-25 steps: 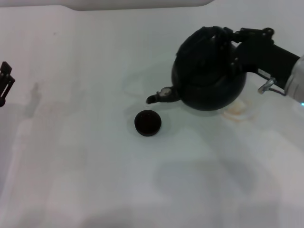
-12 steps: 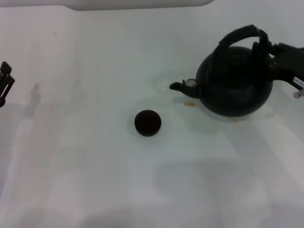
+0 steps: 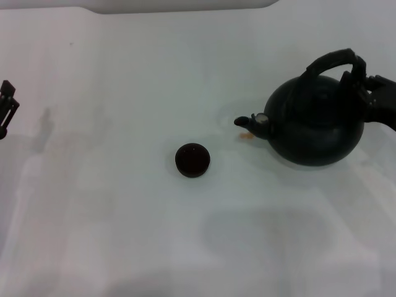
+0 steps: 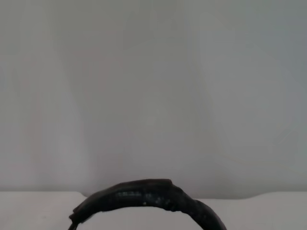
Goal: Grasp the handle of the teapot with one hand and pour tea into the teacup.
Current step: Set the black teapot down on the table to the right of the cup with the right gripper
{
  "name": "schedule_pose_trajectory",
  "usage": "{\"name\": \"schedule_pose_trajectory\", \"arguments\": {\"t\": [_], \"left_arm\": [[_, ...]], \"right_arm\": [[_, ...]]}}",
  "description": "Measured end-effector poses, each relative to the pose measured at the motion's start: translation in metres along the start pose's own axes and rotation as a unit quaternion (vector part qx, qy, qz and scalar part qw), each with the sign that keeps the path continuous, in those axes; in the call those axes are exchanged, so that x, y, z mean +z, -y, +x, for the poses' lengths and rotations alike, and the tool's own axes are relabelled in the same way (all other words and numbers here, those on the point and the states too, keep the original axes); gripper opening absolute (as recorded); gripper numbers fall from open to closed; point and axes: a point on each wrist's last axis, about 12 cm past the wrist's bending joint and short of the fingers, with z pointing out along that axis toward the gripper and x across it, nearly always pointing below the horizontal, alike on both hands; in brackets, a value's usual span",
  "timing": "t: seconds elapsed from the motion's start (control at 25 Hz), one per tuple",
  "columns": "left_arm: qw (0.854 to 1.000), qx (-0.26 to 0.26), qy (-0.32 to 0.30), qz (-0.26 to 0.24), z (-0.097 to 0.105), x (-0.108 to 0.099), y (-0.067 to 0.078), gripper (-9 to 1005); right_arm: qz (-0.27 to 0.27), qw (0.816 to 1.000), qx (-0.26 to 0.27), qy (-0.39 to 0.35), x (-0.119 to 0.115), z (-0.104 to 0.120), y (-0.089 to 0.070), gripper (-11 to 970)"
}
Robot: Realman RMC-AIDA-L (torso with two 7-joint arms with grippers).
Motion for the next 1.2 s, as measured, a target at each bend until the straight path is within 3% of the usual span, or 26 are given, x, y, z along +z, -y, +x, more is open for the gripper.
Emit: {"name": "schedule_pose_trajectory", "arguments": {"t": [1.2], "left_arm": [[1.0, -0.001, 0.002, 0.002, 0.0, 0.001, 0.001, 891]], "right_arm": [[0.003, 1.0, 0.018, 0.004, 0.01, 0.021, 0.01, 165]]}}
